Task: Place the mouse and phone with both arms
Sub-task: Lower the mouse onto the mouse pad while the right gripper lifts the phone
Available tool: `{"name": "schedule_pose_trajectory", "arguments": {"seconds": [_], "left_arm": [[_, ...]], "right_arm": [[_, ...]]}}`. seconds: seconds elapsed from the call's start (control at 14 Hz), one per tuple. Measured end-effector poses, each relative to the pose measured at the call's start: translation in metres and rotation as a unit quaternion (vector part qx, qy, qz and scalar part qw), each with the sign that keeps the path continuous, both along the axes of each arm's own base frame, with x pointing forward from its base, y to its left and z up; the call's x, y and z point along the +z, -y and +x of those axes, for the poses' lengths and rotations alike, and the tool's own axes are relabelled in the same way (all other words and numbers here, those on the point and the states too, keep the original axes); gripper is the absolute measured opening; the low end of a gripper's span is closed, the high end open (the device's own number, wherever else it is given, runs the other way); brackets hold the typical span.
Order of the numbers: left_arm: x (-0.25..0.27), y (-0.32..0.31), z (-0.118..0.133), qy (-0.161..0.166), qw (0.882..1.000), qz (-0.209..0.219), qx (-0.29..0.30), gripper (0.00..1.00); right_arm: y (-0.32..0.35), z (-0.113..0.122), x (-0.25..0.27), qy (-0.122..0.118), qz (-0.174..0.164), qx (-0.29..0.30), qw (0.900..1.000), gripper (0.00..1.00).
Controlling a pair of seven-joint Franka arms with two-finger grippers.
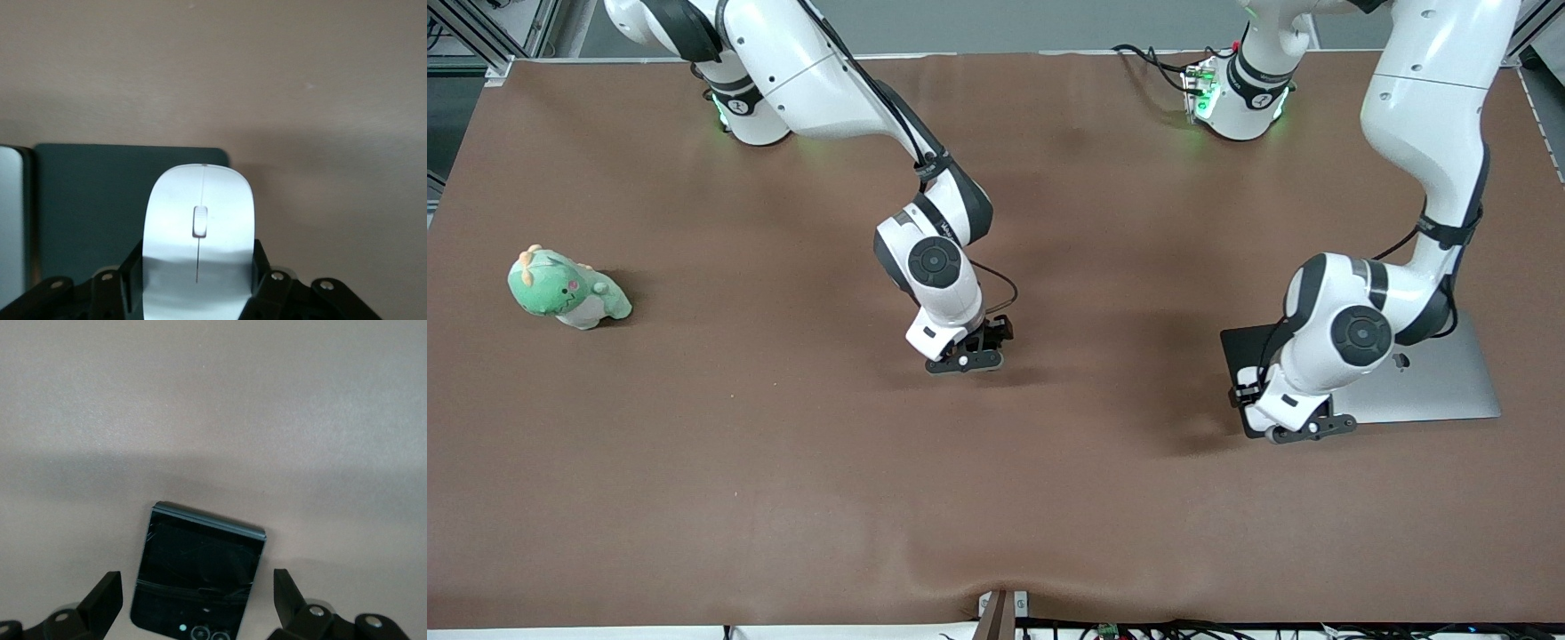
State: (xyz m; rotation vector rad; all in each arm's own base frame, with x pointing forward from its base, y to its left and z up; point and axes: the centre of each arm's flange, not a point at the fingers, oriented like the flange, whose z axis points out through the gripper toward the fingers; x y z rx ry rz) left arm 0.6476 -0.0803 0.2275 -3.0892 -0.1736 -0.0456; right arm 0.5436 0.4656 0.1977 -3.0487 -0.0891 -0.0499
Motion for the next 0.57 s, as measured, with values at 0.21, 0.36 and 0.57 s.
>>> {"name": "schedule_pose_trajectory", "arguments": {"seconds": [0.21, 0.36, 0.57], "left_arm": [[-0.01, -0.035, -0.01, 0.013, 1.0, -0.011, -0.016, 0.62], [-0.022, -0.043, -0.021, 0.023, 0.999, -0.019, -0.016, 0.62], [-0.034, -0.036, -0.032, 0.018, 0.999, -0.023, -0.021, 0.62]], "right_arm": [[0.0, 0.0, -0.001, 0.0, 0.0, -0.007, 1.0, 1.0], [0.0, -0.002, -0.008, 0.005, 0.003, -0.008, 1.0, 1.0], [-0.003, -0.005, -0.022, 0.009, 0.005, -0.016, 1.0, 1.0]]}}
